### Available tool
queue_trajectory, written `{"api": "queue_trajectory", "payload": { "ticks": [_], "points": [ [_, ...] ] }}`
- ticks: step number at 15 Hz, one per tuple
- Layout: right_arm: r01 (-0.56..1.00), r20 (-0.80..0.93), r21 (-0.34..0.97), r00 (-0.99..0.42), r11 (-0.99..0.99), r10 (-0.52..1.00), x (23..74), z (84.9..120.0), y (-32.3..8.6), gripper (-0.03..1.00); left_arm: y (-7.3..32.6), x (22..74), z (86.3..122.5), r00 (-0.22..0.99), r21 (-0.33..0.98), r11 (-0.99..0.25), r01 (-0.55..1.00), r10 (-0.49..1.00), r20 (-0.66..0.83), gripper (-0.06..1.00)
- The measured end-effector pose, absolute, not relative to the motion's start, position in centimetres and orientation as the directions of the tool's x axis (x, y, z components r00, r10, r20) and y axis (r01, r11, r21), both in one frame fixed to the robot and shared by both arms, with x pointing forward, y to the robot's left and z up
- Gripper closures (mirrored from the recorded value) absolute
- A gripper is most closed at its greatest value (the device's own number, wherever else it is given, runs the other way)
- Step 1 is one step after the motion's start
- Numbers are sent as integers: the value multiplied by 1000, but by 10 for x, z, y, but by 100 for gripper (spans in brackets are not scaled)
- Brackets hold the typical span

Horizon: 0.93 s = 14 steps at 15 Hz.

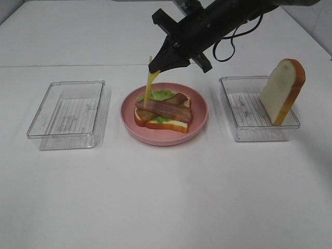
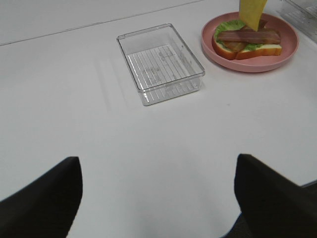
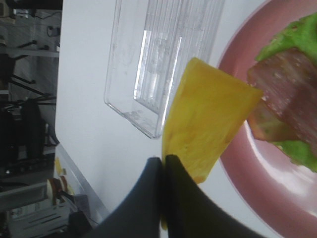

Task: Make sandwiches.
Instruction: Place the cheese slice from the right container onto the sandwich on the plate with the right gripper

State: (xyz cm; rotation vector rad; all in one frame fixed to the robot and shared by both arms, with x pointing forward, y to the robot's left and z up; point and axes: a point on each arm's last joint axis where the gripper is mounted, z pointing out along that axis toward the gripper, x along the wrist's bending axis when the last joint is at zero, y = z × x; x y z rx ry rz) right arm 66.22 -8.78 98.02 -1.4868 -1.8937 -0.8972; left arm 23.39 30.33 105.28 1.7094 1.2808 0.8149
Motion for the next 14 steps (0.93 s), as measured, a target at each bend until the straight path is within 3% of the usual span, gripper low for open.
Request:
{"api": "queue_trajectory", "payload": {
  "ticks": [4, 10, 14],
  "points": [
    [991, 831, 120, -137, 65, 539, 673, 952, -77, 97, 303, 234, 1053, 270, 895, -136, 425, 963, 18, 15],
    [998, 665, 48, -64, 43, 744, 673, 931, -93, 97, 303, 234, 1053, 270, 895, -136, 425, 963, 18, 15],
    [999, 611, 34, -47, 33, 790, 673, 926, -98, 96, 303, 234, 1053, 270, 895, -136, 425, 963, 18, 15]
  ]
}}
